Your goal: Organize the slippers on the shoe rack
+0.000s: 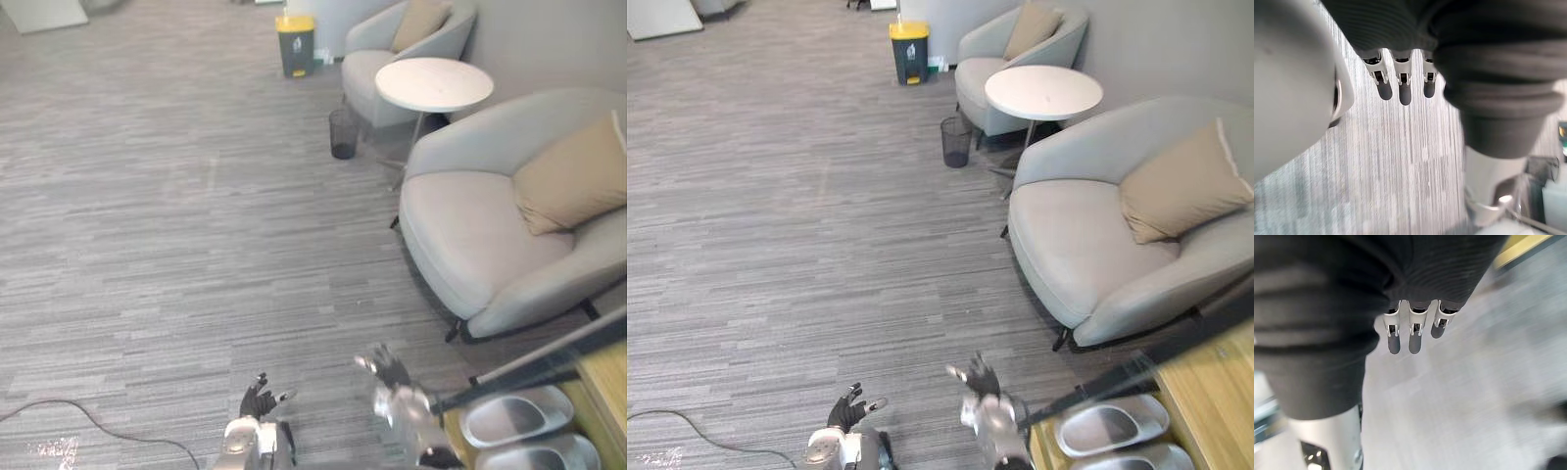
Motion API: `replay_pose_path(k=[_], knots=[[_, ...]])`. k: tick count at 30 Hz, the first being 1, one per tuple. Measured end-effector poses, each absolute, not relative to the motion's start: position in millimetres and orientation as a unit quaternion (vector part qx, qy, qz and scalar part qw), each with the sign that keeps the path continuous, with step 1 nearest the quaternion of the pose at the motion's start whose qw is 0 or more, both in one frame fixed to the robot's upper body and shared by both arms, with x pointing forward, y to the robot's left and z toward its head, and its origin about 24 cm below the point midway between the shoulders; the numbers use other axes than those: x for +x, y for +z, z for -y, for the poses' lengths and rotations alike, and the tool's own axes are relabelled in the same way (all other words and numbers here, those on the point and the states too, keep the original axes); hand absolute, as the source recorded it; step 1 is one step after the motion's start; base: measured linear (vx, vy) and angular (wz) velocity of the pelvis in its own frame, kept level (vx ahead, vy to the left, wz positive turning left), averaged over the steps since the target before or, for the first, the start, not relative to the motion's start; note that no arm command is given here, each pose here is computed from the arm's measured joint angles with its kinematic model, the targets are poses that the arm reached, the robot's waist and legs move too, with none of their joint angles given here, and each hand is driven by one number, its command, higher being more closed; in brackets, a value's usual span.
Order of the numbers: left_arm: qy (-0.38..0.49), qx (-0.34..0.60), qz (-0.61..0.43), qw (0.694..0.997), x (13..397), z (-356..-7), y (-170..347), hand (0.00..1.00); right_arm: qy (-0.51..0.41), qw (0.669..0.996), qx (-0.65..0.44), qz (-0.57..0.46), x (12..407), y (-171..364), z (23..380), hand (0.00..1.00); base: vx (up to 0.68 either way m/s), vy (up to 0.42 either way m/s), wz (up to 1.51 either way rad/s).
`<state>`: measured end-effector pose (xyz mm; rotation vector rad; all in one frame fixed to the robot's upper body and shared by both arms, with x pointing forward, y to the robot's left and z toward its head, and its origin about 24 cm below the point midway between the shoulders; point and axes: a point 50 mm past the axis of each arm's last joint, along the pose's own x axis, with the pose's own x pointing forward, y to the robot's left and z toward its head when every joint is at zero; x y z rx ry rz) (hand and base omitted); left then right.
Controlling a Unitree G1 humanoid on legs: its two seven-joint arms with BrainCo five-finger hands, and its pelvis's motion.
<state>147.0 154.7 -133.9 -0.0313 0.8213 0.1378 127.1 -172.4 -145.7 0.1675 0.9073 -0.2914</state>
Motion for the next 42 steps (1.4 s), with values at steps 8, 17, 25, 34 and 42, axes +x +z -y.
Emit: replay_pose_path(k=[8,17,25,34,42], knots=[[0.059,0.041,-0.411,0.909,143.7,-181.9,-135.9,0.00,-0.107,0.902,0.043,-0.415,139.1,-140.1,175.9,0.00,0.39,0.132,0.56],[0.054,0.021,-0.409,0.911,145.1,-162.7,-136.7,0.00,-0.090,0.921,0.042,-0.378,143.8,-130.1,171.0,0.00,0.48,-0.106,0.89],[0.060,-0.010,-0.397,0.916,152.1,-150.2,-133.6,0.00,-0.085,0.918,0.042,-0.385,144.2,-132.2,166.5,0.00,0.59,-0.226,0.64],[0.109,-0.019,-0.376,0.920,148.7,-172.5,-126.9,0.00,-0.082,0.922,0.043,-0.377,152.5,-129.4,159.9,0.00,0.47,0.066,-0.28],[0.073,0.002,-0.393,0.917,147.6,-163.9,-131.6,0.00,-0.086,0.906,0.059,-0.410,136.9,-138.8,153.0,0.00,0.55,0.234,0.07]])
